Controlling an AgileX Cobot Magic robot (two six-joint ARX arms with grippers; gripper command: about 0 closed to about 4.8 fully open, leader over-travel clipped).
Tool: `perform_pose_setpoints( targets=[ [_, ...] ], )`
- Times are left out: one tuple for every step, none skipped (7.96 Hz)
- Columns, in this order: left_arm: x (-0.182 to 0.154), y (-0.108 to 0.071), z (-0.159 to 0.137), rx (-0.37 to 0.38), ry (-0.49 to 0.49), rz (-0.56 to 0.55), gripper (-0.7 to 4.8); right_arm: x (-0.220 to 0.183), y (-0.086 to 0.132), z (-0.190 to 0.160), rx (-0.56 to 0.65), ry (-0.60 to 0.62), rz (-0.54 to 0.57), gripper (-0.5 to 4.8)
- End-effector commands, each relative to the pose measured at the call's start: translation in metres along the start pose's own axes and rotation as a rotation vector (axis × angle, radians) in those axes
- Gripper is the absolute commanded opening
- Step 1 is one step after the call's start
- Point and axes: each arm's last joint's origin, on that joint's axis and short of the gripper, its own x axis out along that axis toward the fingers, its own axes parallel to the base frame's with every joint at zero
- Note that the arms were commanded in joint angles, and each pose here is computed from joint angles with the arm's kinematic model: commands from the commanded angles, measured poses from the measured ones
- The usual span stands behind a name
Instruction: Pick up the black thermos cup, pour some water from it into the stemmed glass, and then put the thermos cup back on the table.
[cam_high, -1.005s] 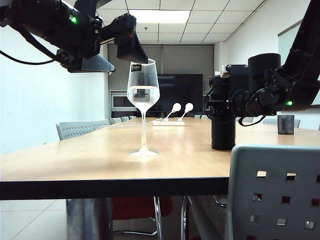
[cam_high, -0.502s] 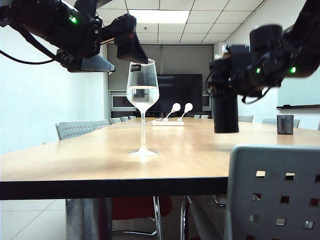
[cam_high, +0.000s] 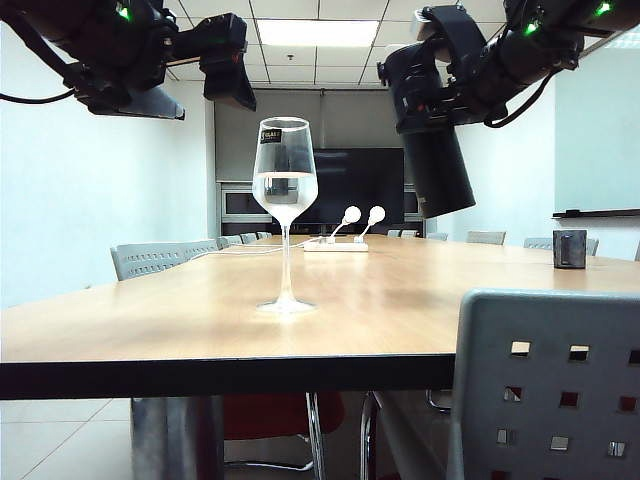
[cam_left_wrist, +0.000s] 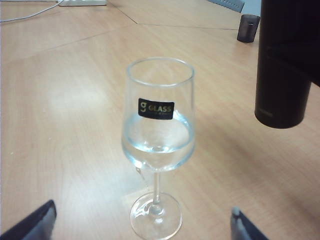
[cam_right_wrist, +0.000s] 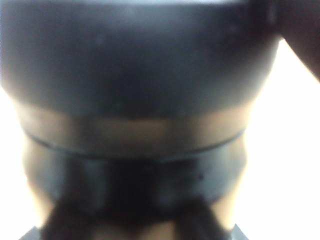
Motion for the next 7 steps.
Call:
perform_pose_setpoints(
  targets=[
    [-0.004,0.002,0.004,0.006,0.004,0.050,4.79,-0.004,0.018,0.022,-0.136,-0.066,0.045,1.84],
    [-0.005,0.003,0.004,0.013,0.014,0.081,4.79,-0.004,0.024,0.022,-0.157,-0.046,0.044,1.84],
    [-0.009,0.004,0.005,0.036,0.034,0.095,4.79,-0.003,0.033,0.026,-0.276,-0.023,0.006,1.84],
    [-0.009,0.004,0.004,0.037,0.040,0.096,4.79,-0.003,0.033,0.036,-0.299,-0.011,-0.005,1.84],
    [-0.009,0.005,0.004,0.036,0.038,0.105,4.79,-0.003,0.033,0.043,-0.379,-0.009,-0.010,1.84],
    [-0.009,0.005,0.004,0.036,0.038,0.103,4.79,-0.003,0.034,0.043,-0.393,-0.004,-0.005,1.84],
    [-0.009,0.004,0.005,0.035,0.030,0.098,4.79,-0.002,0.039,0.044,-0.447,-0.005,0.005,1.84]
  ],
)
